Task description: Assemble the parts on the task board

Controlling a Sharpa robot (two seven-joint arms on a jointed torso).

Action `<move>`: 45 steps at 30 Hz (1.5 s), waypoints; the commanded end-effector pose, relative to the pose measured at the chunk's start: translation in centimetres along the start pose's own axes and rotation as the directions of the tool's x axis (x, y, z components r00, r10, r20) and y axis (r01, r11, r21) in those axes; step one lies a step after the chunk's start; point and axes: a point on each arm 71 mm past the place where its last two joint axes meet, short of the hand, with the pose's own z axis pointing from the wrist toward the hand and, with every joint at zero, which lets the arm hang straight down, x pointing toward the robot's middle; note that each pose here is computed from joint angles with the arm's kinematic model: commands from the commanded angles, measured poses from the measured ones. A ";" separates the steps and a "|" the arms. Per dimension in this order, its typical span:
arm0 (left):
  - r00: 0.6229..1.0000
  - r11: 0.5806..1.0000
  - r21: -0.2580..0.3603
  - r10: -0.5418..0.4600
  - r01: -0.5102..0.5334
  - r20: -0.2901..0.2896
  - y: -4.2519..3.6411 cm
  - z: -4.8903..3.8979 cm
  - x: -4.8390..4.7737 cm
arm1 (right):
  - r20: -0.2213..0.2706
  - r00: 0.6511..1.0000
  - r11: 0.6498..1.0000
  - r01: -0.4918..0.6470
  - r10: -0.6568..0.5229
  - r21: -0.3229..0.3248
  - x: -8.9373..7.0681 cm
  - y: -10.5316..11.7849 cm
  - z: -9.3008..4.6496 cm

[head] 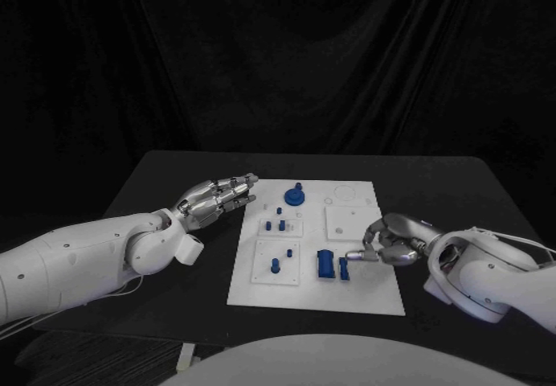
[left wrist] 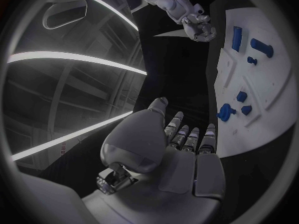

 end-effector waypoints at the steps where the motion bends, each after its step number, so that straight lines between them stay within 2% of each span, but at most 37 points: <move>1: 0.999 0.999 0.052 0.014 -0.015 0.030 -0.76 -0.02 0.06 | 0.245 0.960 0.987 -0.106 0.133 -0.119 -3.5 0.3 0.2; 5: 0.999 0.996 0.086 0.031 -0.035 0.045 -1.19 0.18 -0.06 | 0.348 0.919 0.977 -0.137 0.187 -0.161 -5.6 -0.1 0.5; 7: 0.996 0.991 0.113 0.072 -0.078 0.055 -1.42 0.32 -0.14 | 0.366 0.902 0.966 -0.163 0.228 -0.199 -6.1 -0.3 0.7; 9: 0.987 0.977 0.143 0.149 -0.157 0.064 -1.66 0.45 -0.22 | 0.352 0.894 0.949 -0.198 0.278 -0.247 -6.3 -0.5 1.0; 11: 0.972 0.958 0.170 0.224 -0.233 0.071 -1.82 0.69 -0.23 | 0.275 0.900 0.917 -0.249 0.338 -0.312 -5.6 -0.8 1.2; 17: 0.958 0.938 0.192 0.281 -0.288 0.062 -1.60 1.23 0.07 | 0.125 0.908 0.861 -0.325 0.399 -0.391 -3.2 -1.7 1.4; 22: 0.954 0.934 0.195 0.293 -0.299 0.061 -1.24 1.41 0.34 | 0.065 0.907 0.834 -0.352 0.416 -0.425 -1.5 -2.4 1.7; 27: 0.953 0.934 0.191 0.296 -0.302 0.061 -0.76 1.68 0.54 | 0.044 0.904 0.826 -0.367 0.425 -0.429 0.0 -3.0 1.7; 32: 0.953 0.937 0.176 0.294 -0.301 0.068 0.35 1.63 0.71 | 0.026 0.901 0.821 -0.382 0.433 -0.424 1.4 -3.7 1.8; 40: 0.954 0.943 0.152 0.289 -0.297 0.075 1.57 1.35 0.57 | 0.032 0.891 0.815 -0.399 0.453 -0.421 2.2 -4.2 2.0; 41: 0.959 0.959 0.049 0.277 -0.280 0.066 2.13 1.39 0.38 | 0.036 0.902 0.836 -0.383 0.430 -0.393 2.2 -4.1 2.1; 45: 0.957 0.958 0.054 0.277 -0.282 0.088 1.83 1.59 0.48 | 0.051 0.891 0.829 -0.396 0.450 -0.394 1.9 -3.8 2.5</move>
